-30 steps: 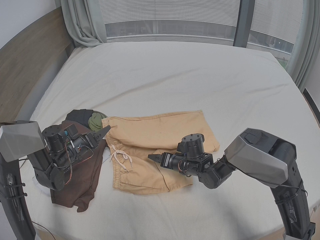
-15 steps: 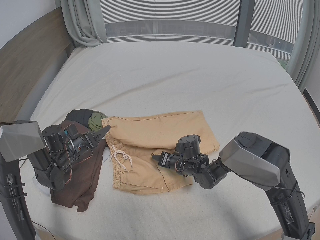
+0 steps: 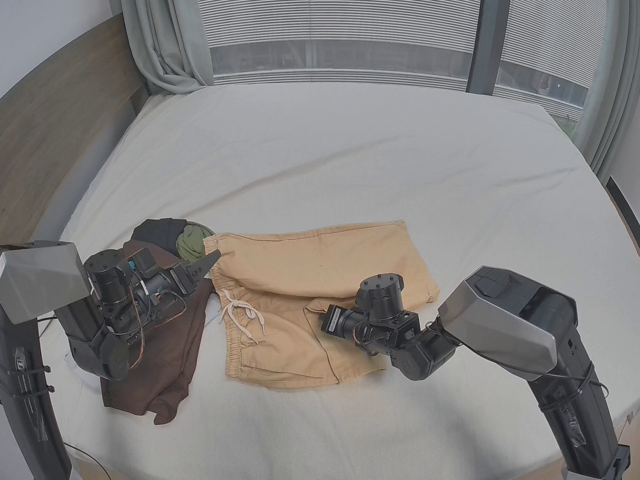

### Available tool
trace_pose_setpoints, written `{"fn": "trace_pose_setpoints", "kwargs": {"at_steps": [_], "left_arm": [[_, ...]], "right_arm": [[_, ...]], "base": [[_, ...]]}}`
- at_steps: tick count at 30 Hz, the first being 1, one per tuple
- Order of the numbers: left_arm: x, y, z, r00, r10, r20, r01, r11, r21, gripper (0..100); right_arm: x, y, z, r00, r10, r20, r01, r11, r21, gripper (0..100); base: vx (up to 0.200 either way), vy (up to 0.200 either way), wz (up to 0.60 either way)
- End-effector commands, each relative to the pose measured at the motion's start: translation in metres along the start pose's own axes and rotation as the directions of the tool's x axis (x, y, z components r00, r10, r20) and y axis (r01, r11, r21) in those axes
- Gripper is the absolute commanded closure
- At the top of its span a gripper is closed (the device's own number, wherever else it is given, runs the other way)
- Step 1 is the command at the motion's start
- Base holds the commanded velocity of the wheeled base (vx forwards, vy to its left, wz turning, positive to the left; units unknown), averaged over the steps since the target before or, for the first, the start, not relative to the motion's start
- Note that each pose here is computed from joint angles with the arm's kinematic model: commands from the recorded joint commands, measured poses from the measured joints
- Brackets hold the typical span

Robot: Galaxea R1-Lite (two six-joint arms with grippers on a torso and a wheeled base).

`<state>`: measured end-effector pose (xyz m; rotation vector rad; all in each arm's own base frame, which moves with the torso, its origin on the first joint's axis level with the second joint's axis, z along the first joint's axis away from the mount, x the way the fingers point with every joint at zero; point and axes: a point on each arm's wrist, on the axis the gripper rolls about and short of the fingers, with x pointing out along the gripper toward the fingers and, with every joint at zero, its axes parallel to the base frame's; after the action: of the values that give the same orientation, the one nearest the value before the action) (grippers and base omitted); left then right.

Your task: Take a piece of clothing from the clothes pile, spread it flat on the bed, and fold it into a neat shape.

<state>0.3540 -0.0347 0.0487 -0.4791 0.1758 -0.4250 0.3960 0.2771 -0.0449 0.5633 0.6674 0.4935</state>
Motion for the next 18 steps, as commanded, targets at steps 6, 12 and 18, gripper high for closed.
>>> {"fn": "trace_pose_setpoints", "kwargs": {"at_steps": [6, 12, 18], "left_arm": [[0.000, 0.001, -0.001, 1.000, 0.002, -0.001, -0.002, 1.000, -0.001, 0], [0.001, 0.001, -0.002, 1.000, 0.002, -0.005, -0.002, 1.000, -0.002, 0], [0.001, 0.001, -0.002, 1.000, 0.002, -0.005, -0.002, 1.000, -0.002, 0]], "right_arm": [[-0.004, -0.007, -0.010, 1.000, -0.008, -0.013, 0.008, 1.000, -0.006, 0], [-0.007, -0.003, -0.014, 1.000, 0.017, 0.001, -0.017, 1.000, -0.010, 0], [-0.004, -0.003, -0.005, 0.999, 0.022, 0.030, -0.022, 1.000, 0.002, 0]], "base": [[0.000, 0.000, 0.00], [0.000, 0.000, 0.00], [0.000, 0.000, 0.00]]}}
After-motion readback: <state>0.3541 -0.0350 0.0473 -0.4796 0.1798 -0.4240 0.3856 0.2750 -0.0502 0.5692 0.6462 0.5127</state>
